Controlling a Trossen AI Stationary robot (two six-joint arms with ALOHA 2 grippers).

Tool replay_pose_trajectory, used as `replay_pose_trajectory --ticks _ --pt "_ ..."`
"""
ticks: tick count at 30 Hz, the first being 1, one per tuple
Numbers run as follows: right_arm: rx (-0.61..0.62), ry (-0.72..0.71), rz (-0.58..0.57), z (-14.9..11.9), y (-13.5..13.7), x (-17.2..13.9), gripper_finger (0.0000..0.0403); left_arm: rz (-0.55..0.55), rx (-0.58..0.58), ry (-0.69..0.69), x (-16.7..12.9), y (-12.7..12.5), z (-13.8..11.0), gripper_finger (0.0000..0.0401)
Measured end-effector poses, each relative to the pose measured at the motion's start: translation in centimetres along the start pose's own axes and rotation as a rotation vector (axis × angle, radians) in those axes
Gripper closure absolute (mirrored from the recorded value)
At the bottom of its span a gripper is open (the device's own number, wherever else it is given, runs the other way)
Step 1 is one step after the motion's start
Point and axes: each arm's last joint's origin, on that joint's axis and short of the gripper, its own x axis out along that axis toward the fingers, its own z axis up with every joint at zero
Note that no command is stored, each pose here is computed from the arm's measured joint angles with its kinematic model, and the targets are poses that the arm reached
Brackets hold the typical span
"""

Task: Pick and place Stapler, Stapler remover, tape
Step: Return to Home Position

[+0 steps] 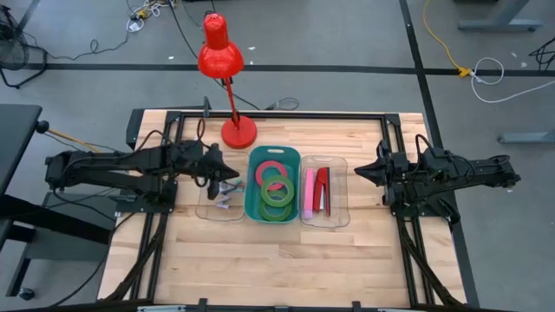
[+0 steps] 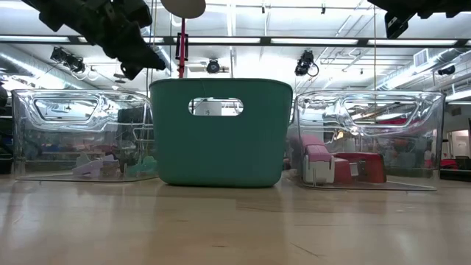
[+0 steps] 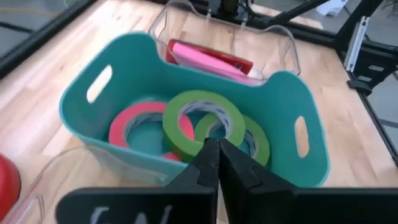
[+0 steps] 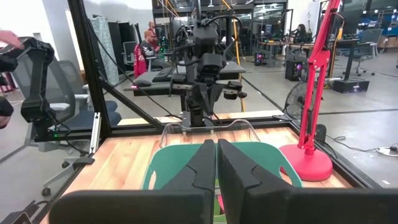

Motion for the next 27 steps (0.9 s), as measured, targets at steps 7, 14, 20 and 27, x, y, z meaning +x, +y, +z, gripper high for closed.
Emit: replay_pose_trajectory --ticks 7,14,20,27 --pt "0.000 0.000 0.000 0.0 0.0 0.0 0.0382 -0.023 0.069 -0.048 0.2 -0.6 0.4 0.0396" --pt "-0.002 0.000 0.000 0.0 0.0 0.0 0.0382 -0.099 0.158 -0.132 0.5 -1.3 0.0 0.0397" --pt "-0.002 0.000 0.000 0.0 0.0 0.0 0.0382 -0.210 0.083 -0.265 1.5 -1.3 -3.3 0.0398" --pt "-0.005 0.000 0.000 0.0 0.0 0.0 0.0382 -0.242 0.076 -0.328 1.2 -0.9 -6.7 0.0399"
